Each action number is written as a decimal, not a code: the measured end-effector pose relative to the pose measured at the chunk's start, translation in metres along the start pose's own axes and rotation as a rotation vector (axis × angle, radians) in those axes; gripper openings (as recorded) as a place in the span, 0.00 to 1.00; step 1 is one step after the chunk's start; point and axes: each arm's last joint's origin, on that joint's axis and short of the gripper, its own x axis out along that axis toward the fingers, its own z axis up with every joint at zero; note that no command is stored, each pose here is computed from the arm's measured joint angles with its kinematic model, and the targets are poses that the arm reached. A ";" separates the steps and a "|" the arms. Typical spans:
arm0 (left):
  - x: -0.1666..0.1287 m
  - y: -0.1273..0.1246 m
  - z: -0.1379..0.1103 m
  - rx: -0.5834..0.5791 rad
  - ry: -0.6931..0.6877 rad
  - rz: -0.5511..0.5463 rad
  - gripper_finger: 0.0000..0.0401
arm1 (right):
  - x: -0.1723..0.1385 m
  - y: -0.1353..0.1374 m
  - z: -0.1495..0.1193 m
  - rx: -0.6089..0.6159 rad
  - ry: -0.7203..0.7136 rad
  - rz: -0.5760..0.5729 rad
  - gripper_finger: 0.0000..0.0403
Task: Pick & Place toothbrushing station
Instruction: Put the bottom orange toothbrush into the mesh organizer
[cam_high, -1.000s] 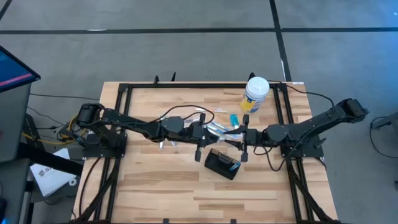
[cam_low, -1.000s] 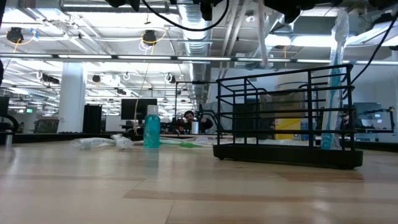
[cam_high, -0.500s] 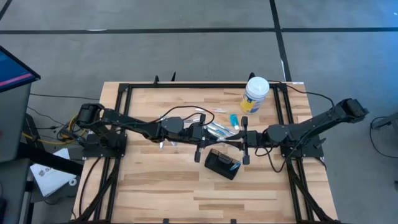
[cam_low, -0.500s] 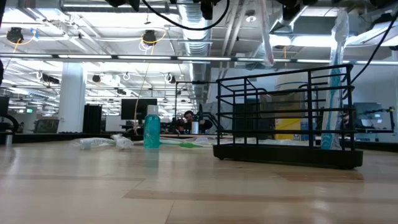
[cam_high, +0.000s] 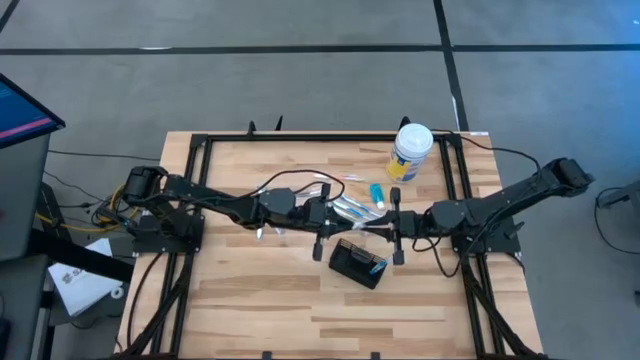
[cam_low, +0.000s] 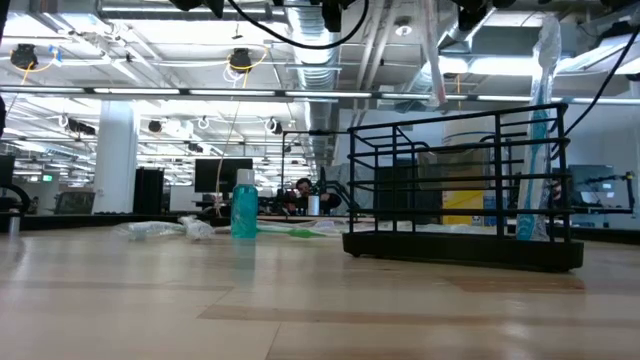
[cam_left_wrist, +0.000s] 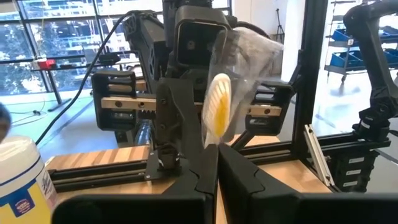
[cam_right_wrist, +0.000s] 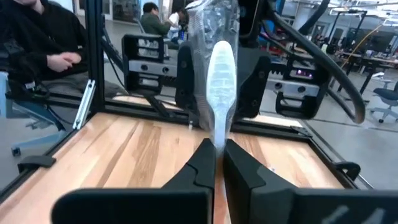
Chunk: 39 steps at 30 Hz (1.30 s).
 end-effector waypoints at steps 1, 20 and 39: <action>0.000 0.000 0.000 0.000 0.004 -0.001 0.01 | -0.002 -0.001 0.000 -0.004 0.010 -0.005 0.01; -0.006 -0.001 -0.020 -0.002 0.064 -0.006 0.01 | -0.032 -0.012 0.002 0.036 0.109 -0.123 0.00; -0.006 -0.001 -0.019 -0.003 0.063 -0.006 0.01 | -0.082 -0.014 -0.025 0.199 -0.176 -0.010 0.00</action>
